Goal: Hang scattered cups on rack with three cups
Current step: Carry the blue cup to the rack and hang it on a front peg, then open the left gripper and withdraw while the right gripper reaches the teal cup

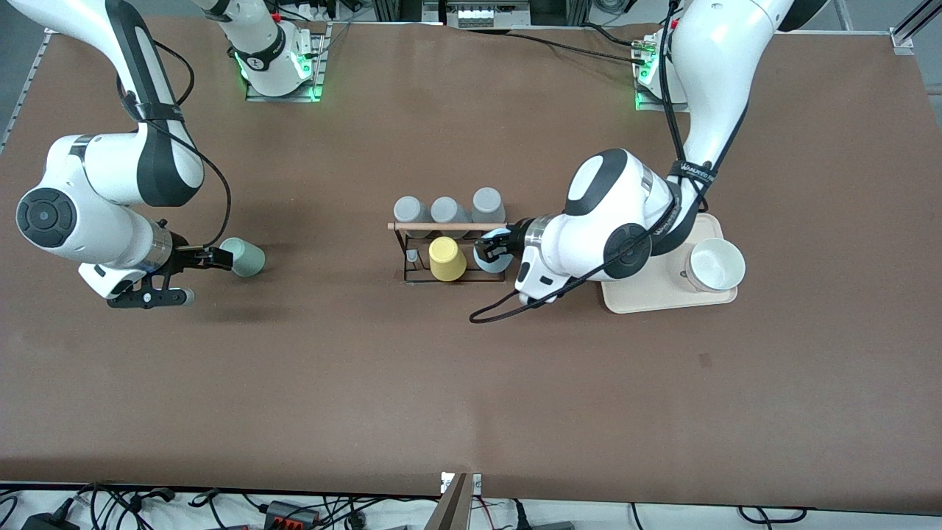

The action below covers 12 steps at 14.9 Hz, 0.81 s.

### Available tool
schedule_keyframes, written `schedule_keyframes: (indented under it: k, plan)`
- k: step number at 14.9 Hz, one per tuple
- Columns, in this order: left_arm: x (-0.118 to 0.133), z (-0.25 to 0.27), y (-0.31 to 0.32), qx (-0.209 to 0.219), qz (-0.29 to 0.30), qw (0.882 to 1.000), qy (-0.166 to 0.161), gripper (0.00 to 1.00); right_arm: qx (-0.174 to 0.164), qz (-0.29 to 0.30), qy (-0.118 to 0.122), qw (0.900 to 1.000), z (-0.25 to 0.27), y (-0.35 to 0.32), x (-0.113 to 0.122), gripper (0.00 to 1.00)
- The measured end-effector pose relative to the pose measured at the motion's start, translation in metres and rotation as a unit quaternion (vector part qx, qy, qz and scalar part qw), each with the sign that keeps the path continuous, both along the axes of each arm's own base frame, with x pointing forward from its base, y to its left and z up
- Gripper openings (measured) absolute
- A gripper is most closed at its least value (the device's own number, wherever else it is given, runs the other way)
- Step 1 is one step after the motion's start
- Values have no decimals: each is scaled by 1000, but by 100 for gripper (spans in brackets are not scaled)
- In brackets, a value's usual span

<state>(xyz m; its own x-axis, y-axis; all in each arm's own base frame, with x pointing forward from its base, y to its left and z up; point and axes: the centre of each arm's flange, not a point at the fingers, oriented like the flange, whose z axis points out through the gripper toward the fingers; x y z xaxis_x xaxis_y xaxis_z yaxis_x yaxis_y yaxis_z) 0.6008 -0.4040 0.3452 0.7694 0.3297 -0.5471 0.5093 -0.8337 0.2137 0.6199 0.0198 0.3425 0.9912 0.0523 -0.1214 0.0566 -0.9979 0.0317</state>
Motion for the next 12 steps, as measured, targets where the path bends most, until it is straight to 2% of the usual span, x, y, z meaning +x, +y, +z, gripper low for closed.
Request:
schedule_keyframes:
  k: [2,3,6,7,10,12]
  plan:
    - [-1,-9,-9,-1,2,1000,-6,64,0,-3,-1,1000,0,-3,0,100]
    - [0,-14,-11,0,4,1000,-13,69,0,-4,-1,1000,0,-5,0,100]
    - [7,-12,-9,28,-9,998,-54,95,0,-5,-2,1000,0,-7,1,100]
    - [15,1,0,30,-5,997,-67,100,0,-5,-3,1000,-1,-7,1,100]
    - [42,67,72,45,19,996,-74,100,0,-5,-1,1000,-7,-7,2,100]
    - [58,116,164,73,52,994,-68,100,0,-5,2,1000,-11,-7,2,100]
